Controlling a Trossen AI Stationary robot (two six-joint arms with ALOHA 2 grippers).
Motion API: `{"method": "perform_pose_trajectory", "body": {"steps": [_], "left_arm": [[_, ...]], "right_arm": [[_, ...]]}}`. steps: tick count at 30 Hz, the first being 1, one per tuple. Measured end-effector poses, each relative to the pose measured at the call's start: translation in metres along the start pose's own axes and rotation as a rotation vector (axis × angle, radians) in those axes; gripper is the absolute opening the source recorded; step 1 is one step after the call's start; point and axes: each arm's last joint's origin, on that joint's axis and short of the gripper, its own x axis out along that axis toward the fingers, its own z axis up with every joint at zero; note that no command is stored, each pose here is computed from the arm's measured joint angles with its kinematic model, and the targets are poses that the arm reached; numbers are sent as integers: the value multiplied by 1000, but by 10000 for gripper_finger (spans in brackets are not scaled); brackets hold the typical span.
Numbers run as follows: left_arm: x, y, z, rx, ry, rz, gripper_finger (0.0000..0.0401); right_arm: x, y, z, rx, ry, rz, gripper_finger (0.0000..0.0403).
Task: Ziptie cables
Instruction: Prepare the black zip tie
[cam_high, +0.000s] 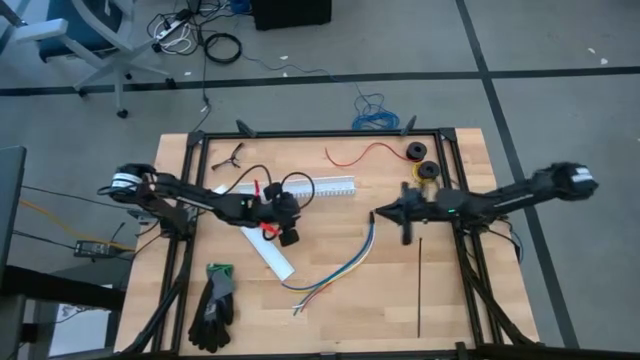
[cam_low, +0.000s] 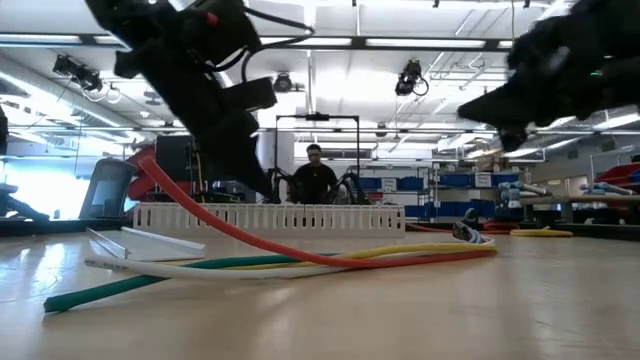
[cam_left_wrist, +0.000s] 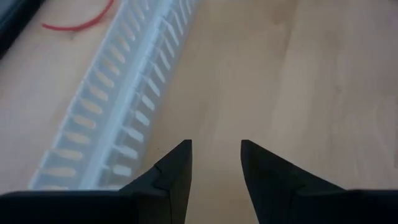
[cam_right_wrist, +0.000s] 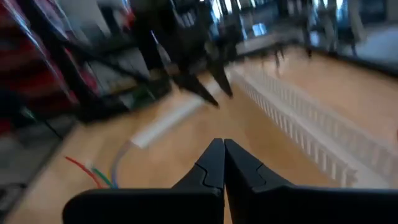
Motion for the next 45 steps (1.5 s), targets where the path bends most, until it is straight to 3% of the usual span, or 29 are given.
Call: {"method": "perform_pose_trajectory", "body": {"steps": [4, 7, 10, 13, 17, 22, 27, 31, 37, 45], "left_arm": [[1, -2, -6, -15, -8, -20, 147], [1, -3, -3, -13, -33, -36, 147], [1, -5, 3, 18, -90, -55, 147], [0, -6, 9, 39, -146, -118, 147], [0, -6, 16, 63, -205, -186, 147], [0, -6, 18, 119, -231, -181, 147], [8, -10, 22, 146, -298, -191, 147], [23, -14, 19, 158, -316, -287, 147], [43, -18, 18, 142, -312, -305, 147], [50, -21, 31, 162, -332, -297, 147]], "right_arm": [[52, 17, 7, -31, 201, -34, 0], [80, 27, 7, -26, 428, -98, 0], [88, 34, 5, 13, 638, -191, 0], [79, 43, -1, 52, 748, -301, 0], [49, 65, -1, 174, 735, -415, 0], [14, 93, -4, 362, 638, -524, 0], [-6, 110, -27, 578, 710, -648, 0], [-19, 126, -40, 650, 729, -788, 0], [-30, 140, -36, 613, 758, -1016, 0], [-24, 132, -31, 530, 787, -1093, 1]]}}
